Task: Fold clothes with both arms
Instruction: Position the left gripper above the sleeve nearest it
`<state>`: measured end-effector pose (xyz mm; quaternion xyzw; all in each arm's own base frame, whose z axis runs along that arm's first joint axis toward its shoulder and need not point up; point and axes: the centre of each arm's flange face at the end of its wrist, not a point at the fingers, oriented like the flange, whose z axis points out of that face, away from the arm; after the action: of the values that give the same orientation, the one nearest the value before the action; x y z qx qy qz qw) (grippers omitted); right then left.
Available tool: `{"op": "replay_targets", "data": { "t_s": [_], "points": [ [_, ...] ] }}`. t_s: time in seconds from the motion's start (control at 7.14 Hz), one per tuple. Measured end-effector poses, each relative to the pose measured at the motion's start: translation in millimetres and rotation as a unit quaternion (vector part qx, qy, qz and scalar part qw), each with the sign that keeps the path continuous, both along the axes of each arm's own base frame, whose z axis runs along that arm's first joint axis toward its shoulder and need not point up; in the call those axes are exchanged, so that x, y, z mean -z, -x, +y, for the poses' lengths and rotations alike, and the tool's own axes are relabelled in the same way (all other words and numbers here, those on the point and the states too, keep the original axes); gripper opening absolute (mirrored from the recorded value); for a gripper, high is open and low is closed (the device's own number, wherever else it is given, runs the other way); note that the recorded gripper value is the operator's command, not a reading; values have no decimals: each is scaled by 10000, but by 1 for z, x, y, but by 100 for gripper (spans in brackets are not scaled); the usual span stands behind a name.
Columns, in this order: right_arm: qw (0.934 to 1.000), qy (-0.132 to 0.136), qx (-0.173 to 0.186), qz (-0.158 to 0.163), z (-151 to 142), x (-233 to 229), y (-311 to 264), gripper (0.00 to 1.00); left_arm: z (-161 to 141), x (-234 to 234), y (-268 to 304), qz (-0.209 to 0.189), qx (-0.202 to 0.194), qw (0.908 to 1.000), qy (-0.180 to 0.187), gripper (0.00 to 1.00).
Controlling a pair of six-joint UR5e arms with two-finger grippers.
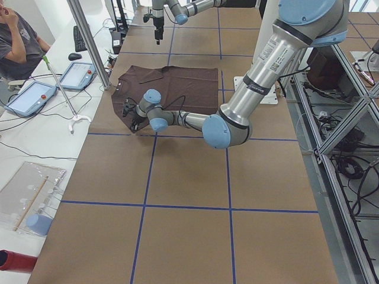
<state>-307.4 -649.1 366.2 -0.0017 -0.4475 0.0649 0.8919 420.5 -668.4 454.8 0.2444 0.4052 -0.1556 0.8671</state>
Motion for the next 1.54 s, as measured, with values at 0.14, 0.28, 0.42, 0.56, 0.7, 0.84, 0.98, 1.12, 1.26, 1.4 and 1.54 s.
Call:
{"op": "replay_targets", "data": {
  "t_s": [0.14,0.28,0.42,0.56,0.7,0.84,0.98,1.12,1.26,1.4,1.54],
  "points": [
    [10000,2,0,2,0,0,0,100,1,1,0,8,-20,10000,-5,97],
    [10000,2,0,2,0,0,0,100,2,1,1,-1,-51,10000,-21,100],
    [10000,2,-1,1,0,0,0,100,3,-1,2,-47,-78,10000,-25,100],
    [10000,2,-2,0,0,0,0,100,3,-2,4,-120,-92,9999,13,100],
    [10000,0,-1,-1,0,0,0,100,2,1,5,-196,-93,9997,84,100],
    [10000,1,0,1,0,0,0,100,3,0,7,-240,-87,9996,145,100],
    [10000,4,-1,2,0,-1,0,100,4,-3,8,-257,-72,9995,194,100],
    [10000,5,1,2,0,-1,0,100,5,-4,8,-253,-57,9994,219,100],
    [10000,3,2,1,0,0,0,100,6,-4,7,-232,-44,9994,237,100],
    [10000,2,1,0,0,0,0,100,7,-4,6,-201,-22,9994,267,98],
    [10000,1,3,0,0,0,0,100,7,-4,5,-176,-4,9994,290,96]
  ]
}}
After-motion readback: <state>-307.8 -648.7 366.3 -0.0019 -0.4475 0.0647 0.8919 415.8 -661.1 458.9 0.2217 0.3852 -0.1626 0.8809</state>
